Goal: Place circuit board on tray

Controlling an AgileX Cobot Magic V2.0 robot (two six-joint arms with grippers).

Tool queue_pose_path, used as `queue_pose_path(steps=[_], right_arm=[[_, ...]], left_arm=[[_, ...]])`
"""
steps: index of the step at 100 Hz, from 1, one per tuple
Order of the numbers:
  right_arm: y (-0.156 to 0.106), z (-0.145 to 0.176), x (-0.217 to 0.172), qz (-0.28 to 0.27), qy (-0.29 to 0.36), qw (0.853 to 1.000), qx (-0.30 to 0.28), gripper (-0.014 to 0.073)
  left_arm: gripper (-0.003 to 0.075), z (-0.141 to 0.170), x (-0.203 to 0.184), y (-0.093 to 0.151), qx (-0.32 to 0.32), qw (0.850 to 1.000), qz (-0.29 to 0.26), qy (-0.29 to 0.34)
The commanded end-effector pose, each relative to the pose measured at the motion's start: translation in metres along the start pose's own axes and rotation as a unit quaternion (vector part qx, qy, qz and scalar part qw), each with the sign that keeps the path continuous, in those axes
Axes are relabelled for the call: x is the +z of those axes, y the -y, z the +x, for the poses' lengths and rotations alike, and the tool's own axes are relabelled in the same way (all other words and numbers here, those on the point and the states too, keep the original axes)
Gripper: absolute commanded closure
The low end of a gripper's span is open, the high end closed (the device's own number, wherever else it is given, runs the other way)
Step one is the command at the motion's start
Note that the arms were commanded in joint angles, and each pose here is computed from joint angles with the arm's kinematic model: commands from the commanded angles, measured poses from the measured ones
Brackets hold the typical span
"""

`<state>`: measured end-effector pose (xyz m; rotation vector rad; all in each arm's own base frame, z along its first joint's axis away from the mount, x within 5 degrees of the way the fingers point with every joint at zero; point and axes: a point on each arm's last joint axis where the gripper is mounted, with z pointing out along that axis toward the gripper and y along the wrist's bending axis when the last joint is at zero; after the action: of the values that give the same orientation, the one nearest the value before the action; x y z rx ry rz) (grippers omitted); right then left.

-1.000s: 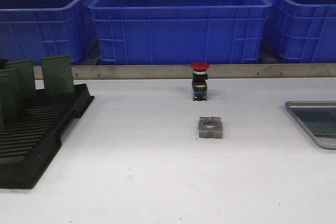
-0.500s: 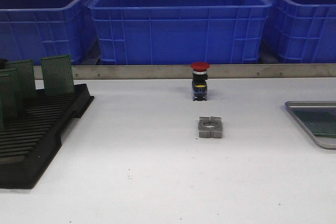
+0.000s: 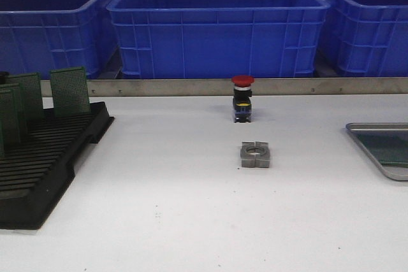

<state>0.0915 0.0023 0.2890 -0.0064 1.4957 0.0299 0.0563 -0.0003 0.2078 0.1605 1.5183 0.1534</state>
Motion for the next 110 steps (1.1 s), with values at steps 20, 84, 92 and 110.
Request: queue_pose_path(steps=[20,84,92,110], right_arm=[[0.001,0.003,-0.003,0.005,0.033,0.999,-0.01,0.0663],[0.005,0.051,-0.039,0.033,0.076,0.996,-0.025,0.0663],[0.005,0.058,-0.043,0.039,0.082,0.996,-0.022,0.0663],[0.006,0.07,-0.044,0.041,0.072,0.997,-0.008,0.0663]], left_arm=[[0.0739,0.003,-0.001,0.002,-0.007,0.999,-0.002,0.038],[0.0739,0.003,-0.001,0.002,-0.007,0.999,-0.002,0.038],[0.0739,0.003,-0.001,0.002,-0.007,0.999,-0.002,0.038],[0.0739,0.003,-0.001,0.002,-0.007,0.999,-0.002,0.038]])
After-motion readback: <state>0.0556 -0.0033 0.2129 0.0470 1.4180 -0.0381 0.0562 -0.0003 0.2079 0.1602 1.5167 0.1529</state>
